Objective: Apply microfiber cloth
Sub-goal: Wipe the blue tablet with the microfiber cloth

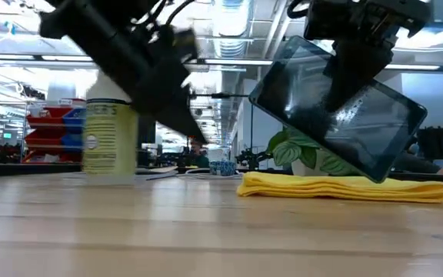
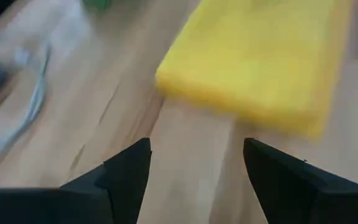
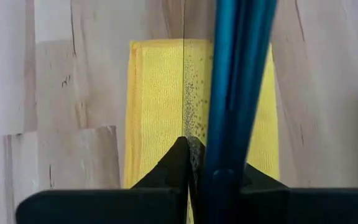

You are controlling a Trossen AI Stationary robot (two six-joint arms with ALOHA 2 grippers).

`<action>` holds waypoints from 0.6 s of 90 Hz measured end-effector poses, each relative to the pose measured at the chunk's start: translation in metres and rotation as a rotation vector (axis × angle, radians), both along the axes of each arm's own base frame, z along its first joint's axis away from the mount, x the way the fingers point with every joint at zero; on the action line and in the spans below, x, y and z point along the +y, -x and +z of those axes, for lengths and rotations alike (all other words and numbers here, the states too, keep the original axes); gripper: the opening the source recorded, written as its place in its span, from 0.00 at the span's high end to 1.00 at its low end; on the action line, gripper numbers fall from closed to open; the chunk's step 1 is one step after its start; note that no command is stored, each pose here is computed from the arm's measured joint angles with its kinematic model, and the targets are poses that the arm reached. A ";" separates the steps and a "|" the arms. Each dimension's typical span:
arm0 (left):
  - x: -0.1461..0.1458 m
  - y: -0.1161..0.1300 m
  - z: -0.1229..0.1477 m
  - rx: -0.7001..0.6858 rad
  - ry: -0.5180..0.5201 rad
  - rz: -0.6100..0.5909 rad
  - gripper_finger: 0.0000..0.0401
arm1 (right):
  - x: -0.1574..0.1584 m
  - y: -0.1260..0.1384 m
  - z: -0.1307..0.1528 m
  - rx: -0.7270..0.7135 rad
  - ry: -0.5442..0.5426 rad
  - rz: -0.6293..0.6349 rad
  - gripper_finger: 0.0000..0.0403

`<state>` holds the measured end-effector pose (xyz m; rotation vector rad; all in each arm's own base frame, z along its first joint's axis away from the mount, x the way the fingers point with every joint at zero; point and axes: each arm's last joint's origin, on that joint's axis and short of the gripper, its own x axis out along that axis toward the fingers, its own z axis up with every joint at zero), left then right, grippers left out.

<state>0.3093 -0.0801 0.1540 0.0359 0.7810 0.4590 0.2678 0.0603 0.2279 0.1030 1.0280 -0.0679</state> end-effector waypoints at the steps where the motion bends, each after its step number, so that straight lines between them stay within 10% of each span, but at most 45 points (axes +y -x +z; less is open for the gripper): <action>1: 0.000 0.001 -0.001 0.007 -0.002 0.007 0.42 | 0.000 0.000 0.000 0.000 0.000 0.000 0.95; 30: 0.006 0.030 -0.008 0.201 -0.125 0.159 0.42 | 0.000 0.000 0.000 -0.001 0.000 0.000 0.95; 54: -0.018 0.007 0.029 -0.156 0.025 -0.017 0.42 | 0.000 -0.001 0.000 -0.009 0.007 0.012 0.95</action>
